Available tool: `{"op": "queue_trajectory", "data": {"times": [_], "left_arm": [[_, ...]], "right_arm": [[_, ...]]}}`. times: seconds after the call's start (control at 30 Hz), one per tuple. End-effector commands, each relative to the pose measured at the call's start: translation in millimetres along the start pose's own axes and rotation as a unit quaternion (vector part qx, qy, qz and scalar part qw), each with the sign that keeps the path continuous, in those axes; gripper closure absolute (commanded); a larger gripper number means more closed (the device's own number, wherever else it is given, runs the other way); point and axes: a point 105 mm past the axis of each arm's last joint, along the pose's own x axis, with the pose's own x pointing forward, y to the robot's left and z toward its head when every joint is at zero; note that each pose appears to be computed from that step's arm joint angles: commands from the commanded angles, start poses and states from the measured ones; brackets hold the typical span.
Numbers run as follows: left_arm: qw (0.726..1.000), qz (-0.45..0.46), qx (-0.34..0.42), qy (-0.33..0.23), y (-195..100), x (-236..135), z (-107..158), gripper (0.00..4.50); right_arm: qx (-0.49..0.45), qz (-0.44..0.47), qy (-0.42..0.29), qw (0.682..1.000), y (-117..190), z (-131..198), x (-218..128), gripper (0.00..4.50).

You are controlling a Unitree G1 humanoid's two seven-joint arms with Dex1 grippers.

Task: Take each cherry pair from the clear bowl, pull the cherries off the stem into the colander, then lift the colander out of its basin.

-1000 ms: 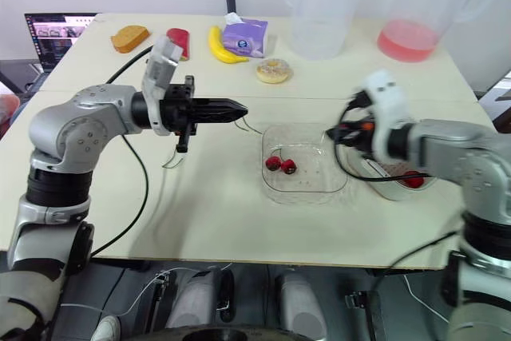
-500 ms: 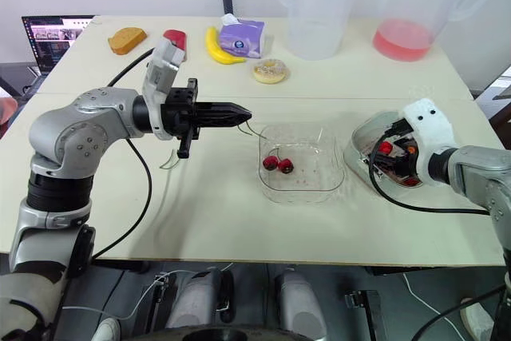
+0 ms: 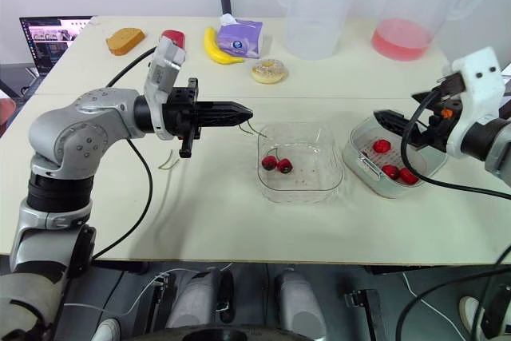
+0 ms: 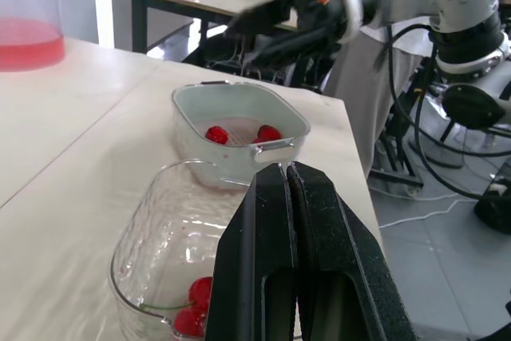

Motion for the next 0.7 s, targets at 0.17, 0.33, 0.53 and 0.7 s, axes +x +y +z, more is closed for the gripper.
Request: {"op": "queue_trajectory", "data": {"times": [0.17, 0.33, 0.53, 0.7], "left_arm": [[1.000, -0.001, 0.023, -0.009, -5, -3, 13, 4.50], [0.999, 0.026, 0.018, -0.006, -4, -9, 10, 4.50], [0.993, 0.120, -0.018, 0.001, 5, -43, -7, 4.50], [0.958, 0.275, -0.080, 0.023, 38, -101, -41, 4.50]], "right_arm": [[-0.054, 0.214, -0.044, 0.974, 87, -7, -6, 0.07], [-0.076, 0.225, -0.010, 0.971, 93, -33, -4, 0.07], [-0.093, 0.225, -0.010, 0.970, 90, -35, -4, 0.07], [-0.099, 0.240, 0.009, 0.966, 93, -37, -2, 0.07]]}}
